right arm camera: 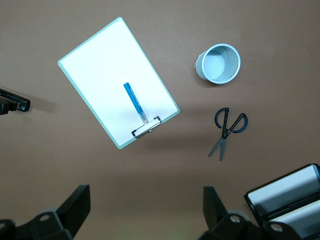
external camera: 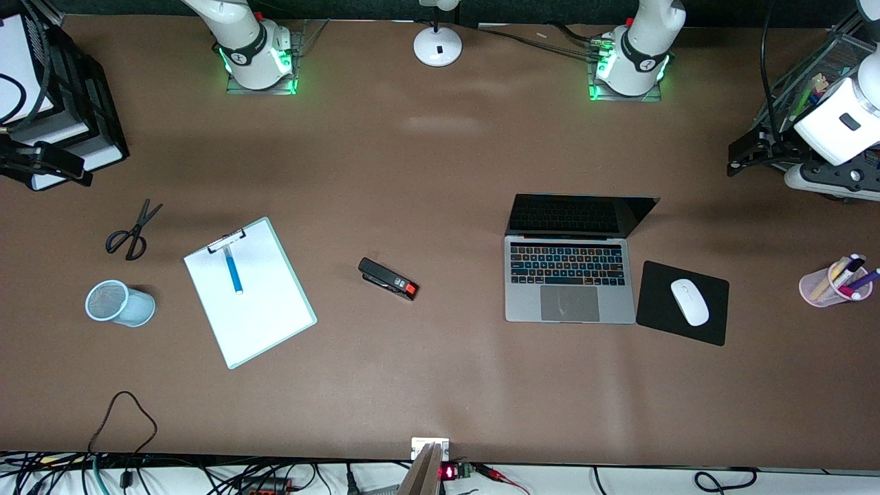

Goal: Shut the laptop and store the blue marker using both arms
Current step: 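Move the right gripper toward the blue marker on the clipboard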

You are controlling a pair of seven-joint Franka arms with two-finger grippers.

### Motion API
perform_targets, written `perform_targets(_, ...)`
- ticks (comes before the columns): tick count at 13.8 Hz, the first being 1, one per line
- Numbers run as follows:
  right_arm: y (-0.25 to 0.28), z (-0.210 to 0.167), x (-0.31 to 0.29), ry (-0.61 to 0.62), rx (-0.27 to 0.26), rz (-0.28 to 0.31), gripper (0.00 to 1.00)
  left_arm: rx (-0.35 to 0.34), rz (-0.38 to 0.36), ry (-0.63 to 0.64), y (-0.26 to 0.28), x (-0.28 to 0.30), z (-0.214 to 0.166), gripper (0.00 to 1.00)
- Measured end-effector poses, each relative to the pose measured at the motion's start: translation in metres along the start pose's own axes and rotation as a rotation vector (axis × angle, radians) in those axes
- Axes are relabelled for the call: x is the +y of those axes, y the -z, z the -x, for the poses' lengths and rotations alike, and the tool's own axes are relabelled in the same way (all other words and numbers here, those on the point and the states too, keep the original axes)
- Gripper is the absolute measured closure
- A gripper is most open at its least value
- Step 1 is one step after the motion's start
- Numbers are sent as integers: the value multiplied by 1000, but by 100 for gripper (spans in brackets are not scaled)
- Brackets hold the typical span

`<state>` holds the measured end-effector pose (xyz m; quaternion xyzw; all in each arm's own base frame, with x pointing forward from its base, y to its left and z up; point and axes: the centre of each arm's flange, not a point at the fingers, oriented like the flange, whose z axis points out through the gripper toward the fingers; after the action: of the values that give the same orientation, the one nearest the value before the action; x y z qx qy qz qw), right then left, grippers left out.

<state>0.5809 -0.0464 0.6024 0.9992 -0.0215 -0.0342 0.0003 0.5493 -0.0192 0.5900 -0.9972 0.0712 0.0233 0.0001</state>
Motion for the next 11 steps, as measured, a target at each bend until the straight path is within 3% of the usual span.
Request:
perform_targets(7, 2, 2, -1, 2, 3, 0, 0, 0, 0, 0, 0, 0, 0, 0)
perform_targets(11, -18, -5, -4, 7, -33, 0, 0, -1, 0, -3, -1, 1, 0, 0)
